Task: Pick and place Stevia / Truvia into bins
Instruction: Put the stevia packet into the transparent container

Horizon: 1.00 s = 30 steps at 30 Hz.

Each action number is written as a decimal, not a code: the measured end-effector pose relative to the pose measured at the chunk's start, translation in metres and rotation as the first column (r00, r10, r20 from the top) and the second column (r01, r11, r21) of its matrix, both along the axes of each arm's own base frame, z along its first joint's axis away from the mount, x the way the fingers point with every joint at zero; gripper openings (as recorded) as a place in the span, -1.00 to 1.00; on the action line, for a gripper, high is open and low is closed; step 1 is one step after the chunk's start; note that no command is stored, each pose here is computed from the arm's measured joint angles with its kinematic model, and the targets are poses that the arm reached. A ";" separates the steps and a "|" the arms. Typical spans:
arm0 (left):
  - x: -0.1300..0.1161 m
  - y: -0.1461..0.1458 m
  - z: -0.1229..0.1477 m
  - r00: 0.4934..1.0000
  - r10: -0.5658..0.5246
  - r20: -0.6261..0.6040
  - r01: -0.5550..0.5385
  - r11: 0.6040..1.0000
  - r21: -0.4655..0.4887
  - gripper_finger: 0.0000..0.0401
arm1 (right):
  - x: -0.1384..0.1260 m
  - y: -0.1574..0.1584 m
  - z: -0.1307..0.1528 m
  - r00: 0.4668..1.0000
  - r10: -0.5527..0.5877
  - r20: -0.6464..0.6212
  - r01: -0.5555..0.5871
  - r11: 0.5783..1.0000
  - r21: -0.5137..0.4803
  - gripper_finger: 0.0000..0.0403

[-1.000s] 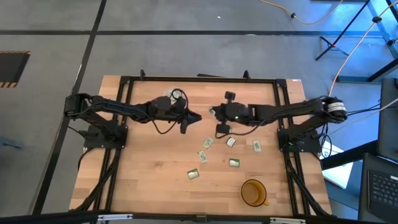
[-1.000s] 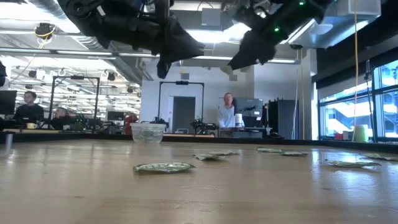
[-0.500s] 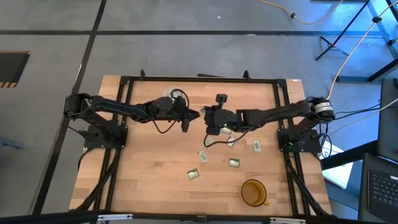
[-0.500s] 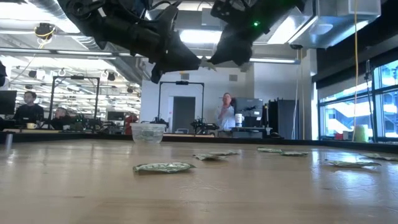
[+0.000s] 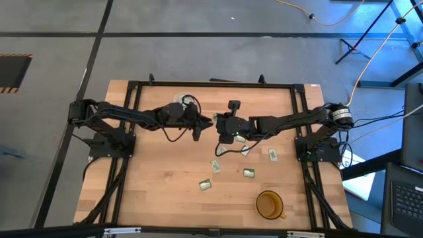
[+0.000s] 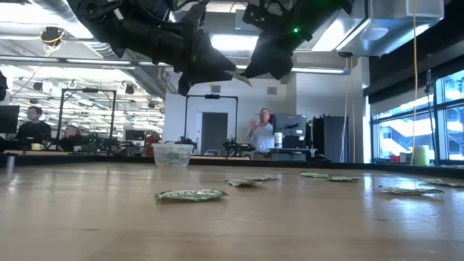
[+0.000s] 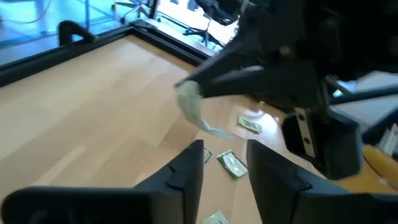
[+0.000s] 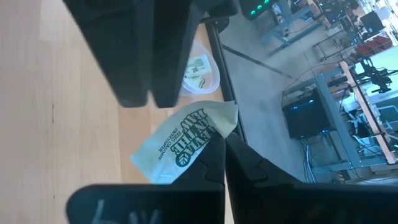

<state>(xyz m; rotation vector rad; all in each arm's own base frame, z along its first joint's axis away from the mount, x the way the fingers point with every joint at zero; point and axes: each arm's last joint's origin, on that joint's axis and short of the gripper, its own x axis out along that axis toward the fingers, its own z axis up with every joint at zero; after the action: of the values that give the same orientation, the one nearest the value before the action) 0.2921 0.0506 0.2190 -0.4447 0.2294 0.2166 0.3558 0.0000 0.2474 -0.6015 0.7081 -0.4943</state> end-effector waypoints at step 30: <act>0.000 0.003 0.004 0.987 0.144 0.066 -0.135 0.982 -0.130 -0.27 | 0.003 0.003 0.004 0.998 0.034 0.059 -0.035 0.999 0.022 -1.00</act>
<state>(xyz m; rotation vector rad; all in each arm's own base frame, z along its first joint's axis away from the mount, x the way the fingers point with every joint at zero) 0.2923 0.0540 0.2234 -0.5930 0.1386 0.3238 0.3592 0.0031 0.2516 -0.5748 0.6462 -0.4692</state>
